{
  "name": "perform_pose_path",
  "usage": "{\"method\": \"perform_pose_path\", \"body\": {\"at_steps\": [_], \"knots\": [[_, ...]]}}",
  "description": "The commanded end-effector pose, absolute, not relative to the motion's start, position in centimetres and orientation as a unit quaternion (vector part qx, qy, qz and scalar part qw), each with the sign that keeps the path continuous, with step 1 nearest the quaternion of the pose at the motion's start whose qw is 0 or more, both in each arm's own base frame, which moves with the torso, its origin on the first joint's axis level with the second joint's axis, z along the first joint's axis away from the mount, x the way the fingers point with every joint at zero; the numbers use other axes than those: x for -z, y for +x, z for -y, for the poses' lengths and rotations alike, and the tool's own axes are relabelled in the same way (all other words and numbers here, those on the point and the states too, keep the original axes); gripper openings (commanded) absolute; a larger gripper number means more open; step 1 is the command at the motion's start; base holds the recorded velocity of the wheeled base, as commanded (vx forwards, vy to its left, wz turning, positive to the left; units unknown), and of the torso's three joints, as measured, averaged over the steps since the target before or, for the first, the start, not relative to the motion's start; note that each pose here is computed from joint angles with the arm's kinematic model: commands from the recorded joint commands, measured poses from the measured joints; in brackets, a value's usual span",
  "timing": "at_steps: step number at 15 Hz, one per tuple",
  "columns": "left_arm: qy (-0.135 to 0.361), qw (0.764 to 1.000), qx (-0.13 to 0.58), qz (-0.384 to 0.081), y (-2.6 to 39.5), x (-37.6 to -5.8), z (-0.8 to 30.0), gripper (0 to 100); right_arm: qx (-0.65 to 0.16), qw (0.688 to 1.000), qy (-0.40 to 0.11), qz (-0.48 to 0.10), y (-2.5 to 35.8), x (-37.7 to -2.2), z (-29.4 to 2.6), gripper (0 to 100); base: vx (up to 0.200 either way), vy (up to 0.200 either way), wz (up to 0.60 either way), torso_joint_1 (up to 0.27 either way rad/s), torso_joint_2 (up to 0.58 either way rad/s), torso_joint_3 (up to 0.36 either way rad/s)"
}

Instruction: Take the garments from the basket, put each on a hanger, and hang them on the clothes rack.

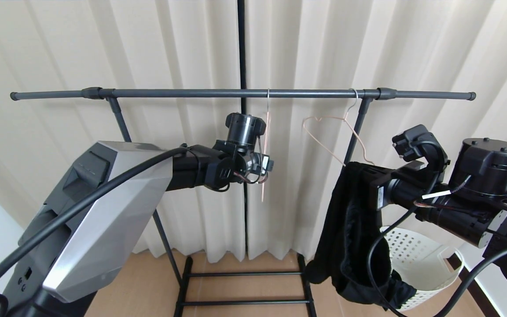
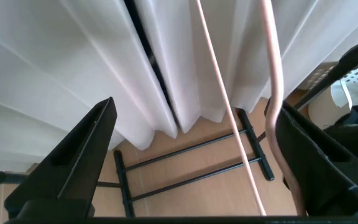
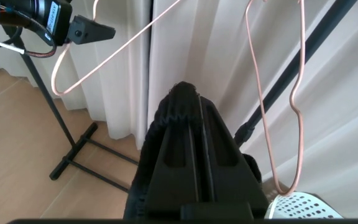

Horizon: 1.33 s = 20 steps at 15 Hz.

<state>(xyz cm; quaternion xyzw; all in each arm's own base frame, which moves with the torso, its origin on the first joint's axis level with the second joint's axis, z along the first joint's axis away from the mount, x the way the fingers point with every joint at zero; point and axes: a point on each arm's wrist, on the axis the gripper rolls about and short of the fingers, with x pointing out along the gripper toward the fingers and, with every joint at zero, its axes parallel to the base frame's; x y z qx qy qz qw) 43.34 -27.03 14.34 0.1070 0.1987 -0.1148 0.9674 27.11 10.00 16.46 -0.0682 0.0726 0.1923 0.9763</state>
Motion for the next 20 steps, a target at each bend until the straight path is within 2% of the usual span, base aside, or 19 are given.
{"method": "perform_pose_path", "body": {"at_steps": [1, 8, 9, 12, 20], "knots": [[0.108, 0.967, 0.112, -0.200, 43.5, -14.1, 26.9, 100, -0.194, 0.976, -0.069, -0.075, 27.2, -16.3, -10.0, 0, 0.000, 0.000, 0.00, 0.000, 0.00, 0.000], [0.108, 0.970, 0.106, -0.189, 43.9, -14.1, 26.6, 100, -0.193, 0.976, -0.069, -0.076, 27.1, -16.3, -10.0, 0, 0.000, 0.000, 0.00, 0.000, 0.00, 0.000], [0.108, 0.970, 0.106, -0.189, 43.9, -14.1, 26.6, 0, -0.193, 0.976, -0.069, -0.076, 27.1, -16.3, -10.0, 0, 0.000, 0.000, 0.00, 0.000, 0.00, 0.000], [0.107, 0.971, 0.107, -0.187, 43.8, -14.5, 26.6, 0, -0.193, 0.976, -0.069, -0.076, 27.1, -16.2, -10.0, 0, 0.000, 0.000, 0.00, 0.000, 0.00, 0.000], [0.090, 0.978, 0.109, -0.151, 42.6, -18.6, 26.0, 0, -0.193, 0.976, -0.068, -0.074, 27.0, -16.4, -10.0, 0, 0.000, 0.000, 0.00, 0.000, 0.00, 0.000]]}}
